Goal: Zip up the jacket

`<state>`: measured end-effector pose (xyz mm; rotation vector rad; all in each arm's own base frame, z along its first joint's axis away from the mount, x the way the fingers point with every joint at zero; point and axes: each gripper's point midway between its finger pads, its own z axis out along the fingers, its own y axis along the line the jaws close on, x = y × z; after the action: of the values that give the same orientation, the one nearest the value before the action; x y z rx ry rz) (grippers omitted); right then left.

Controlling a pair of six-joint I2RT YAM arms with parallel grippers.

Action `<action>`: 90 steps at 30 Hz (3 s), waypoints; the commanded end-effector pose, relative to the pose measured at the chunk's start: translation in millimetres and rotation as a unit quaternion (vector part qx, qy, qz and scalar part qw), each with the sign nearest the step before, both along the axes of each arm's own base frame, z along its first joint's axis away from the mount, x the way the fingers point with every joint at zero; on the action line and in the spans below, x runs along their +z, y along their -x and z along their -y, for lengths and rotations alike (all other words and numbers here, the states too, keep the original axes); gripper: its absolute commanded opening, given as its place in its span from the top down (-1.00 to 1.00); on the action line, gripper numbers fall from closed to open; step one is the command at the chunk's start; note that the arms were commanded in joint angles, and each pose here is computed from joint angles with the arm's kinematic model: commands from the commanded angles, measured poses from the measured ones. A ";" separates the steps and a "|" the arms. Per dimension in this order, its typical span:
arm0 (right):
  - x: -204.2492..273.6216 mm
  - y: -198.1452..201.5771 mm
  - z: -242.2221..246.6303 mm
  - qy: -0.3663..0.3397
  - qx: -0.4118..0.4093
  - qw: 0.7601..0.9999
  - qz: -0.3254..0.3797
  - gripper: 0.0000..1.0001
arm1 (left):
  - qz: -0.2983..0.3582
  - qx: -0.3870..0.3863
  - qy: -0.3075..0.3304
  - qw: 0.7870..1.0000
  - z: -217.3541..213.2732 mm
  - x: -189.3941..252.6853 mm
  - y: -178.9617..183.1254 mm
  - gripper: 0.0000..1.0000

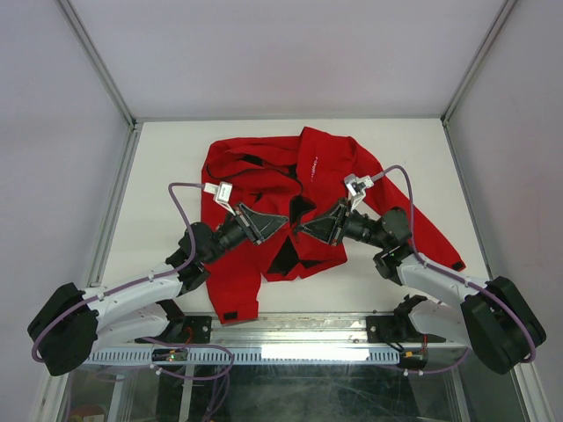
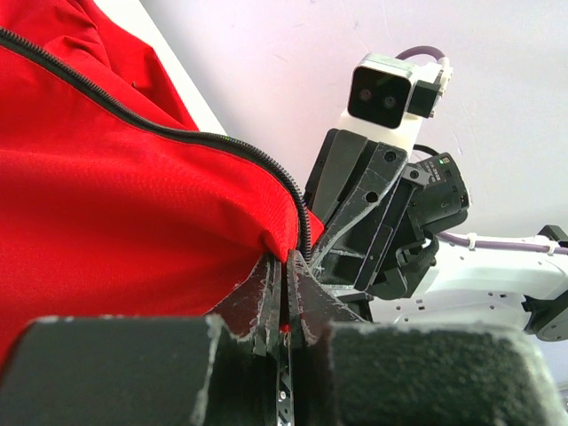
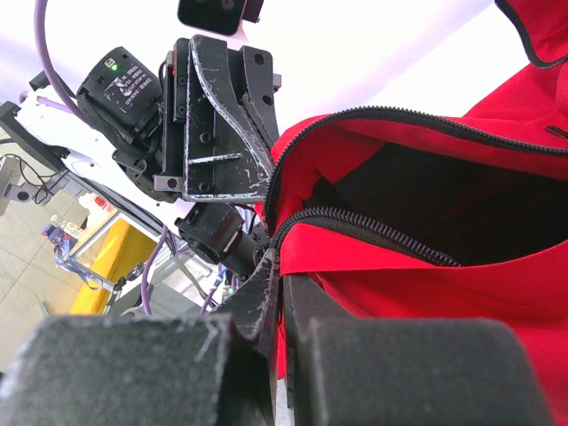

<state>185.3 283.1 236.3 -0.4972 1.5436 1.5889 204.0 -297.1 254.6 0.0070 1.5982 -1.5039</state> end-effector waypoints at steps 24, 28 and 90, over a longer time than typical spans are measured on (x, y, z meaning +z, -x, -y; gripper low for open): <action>26.6 -8.0 -0.1 -0.029 -0.017 0.999 0.033 1.00 | 0.039 -0.006 0.018 0.999 4.4 32.1 1.7 1.00; 28.4 -8.8 -0.1 -0.031 -0.018 0.999 0.034 1.00 | 0.040 -0.004 0.008 0.999 4.8 29.8 2.2 1.00; 32.1 -17.7 -1.1 0.009 -0.047 0.997 0.056 1.00 | 0.017 0.004 -0.009 1.000 9.6 31.1 -2.6 1.00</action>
<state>198.0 281.1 230.6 -0.4728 1.6236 1.4642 213.7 -301.1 248.8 0.0066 1.6855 -1.3975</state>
